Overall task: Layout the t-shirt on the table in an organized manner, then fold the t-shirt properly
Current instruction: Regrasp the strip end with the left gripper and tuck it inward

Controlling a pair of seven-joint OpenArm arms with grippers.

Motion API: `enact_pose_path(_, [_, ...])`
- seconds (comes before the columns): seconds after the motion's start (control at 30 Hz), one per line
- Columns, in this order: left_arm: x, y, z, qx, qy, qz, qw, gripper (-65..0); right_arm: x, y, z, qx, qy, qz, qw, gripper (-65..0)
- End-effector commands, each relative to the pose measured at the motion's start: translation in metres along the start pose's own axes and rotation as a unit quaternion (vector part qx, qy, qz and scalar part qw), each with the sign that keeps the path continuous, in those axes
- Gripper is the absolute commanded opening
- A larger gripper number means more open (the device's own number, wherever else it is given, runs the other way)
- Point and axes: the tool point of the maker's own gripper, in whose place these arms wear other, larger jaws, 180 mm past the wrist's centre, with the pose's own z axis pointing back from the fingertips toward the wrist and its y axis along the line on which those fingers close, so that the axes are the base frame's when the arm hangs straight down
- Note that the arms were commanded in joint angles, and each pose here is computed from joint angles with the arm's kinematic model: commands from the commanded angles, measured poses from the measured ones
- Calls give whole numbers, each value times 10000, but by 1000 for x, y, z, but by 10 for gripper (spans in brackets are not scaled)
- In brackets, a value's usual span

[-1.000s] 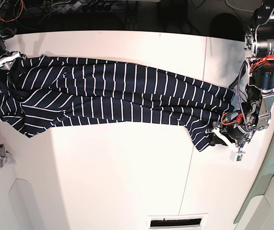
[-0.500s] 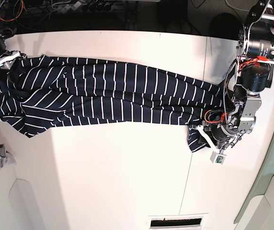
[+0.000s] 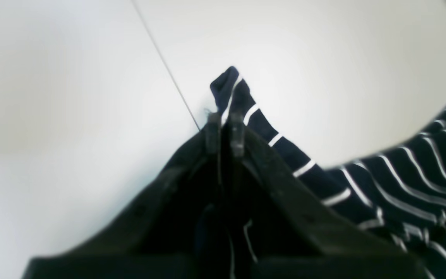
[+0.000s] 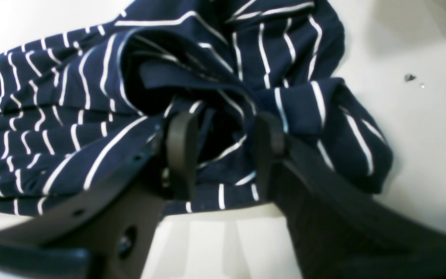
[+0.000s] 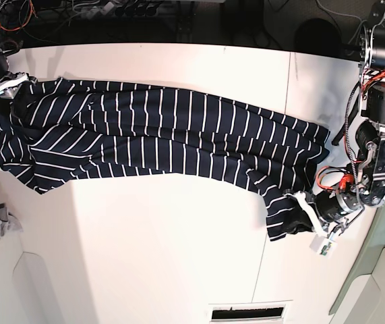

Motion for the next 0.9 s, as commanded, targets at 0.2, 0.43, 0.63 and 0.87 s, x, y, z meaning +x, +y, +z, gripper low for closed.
enact_pose_path(0.2, [19,-33,56,-375,-303,-758,9960,-650,14,-4,2,-18,-221,51,9997,-406])
enact_pose_path(0.43, [-28,-52,71,-192,249,-689,9971,-650,15,-4,2,-15,-239,51,9997,-406])
enact_pose_path(0.63, [-61,-40,69,372,701,-777,9938,-591,22,-2,-1,25,-341,-17,9994,-406])
enact_pose_path(0.87, [-78,-33,68,430,902,-656,9928,-420,43,5,2,215,-658,-162,9975,-406])
